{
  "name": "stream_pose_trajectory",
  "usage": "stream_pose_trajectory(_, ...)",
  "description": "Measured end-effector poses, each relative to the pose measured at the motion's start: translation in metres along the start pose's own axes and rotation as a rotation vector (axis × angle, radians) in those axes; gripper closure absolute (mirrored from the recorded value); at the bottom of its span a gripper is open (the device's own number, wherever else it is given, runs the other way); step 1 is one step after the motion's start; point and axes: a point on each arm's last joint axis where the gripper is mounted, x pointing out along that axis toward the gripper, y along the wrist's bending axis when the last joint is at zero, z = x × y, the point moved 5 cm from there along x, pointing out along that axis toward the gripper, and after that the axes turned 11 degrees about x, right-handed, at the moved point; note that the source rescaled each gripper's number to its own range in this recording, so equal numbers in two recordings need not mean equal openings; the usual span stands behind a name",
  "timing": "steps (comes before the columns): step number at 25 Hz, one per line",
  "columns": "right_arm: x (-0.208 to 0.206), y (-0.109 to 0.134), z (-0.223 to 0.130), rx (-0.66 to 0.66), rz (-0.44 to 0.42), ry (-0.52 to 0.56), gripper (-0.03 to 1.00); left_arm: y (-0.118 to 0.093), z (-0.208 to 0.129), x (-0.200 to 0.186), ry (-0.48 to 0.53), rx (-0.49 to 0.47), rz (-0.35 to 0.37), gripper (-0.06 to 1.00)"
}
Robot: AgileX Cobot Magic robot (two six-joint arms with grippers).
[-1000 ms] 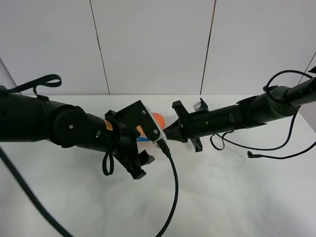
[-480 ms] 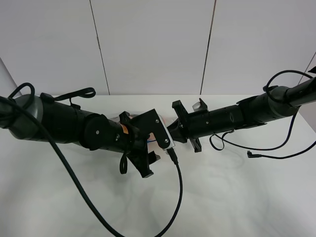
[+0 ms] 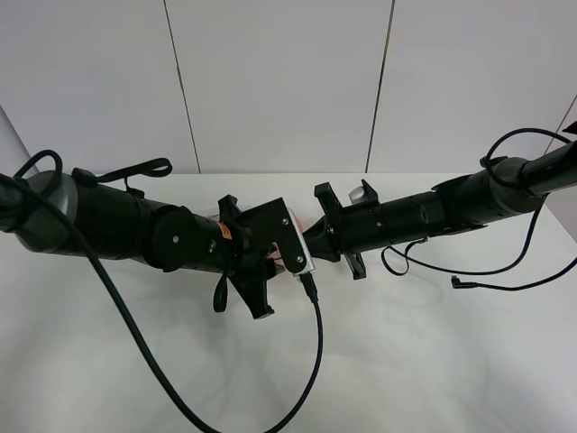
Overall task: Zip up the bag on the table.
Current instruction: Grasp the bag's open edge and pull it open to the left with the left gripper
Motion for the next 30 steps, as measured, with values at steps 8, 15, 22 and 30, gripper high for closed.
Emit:
stream_pose_trajectory(8, 0.000, 0.001, 0.000, -0.017, 0.006, 0.003, 0.97, -0.001, 0.000, 0.000, 0.003, 0.028, -0.008, 0.88)
stream_pose_trajectory(15, 0.000, 0.001, -0.001, -0.038, 0.006, 0.005, 0.97, -0.002, -0.002, 0.000, 0.009, 0.051, -0.017, 0.94)
stream_pose_trajectory(22, -0.003, 0.001, 0.003, -0.034, 0.012, -0.010, 0.97, 0.007, -0.016, 0.000, 0.043, 0.019, -0.022, 0.94)
stream_pose_trajectory(30, -0.020, -0.009, 0.012, -0.033, -0.001, -0.023, 0.97, 0.030, -0.061, -0.004, 0.137, -0.079, -0.020, 0.94)
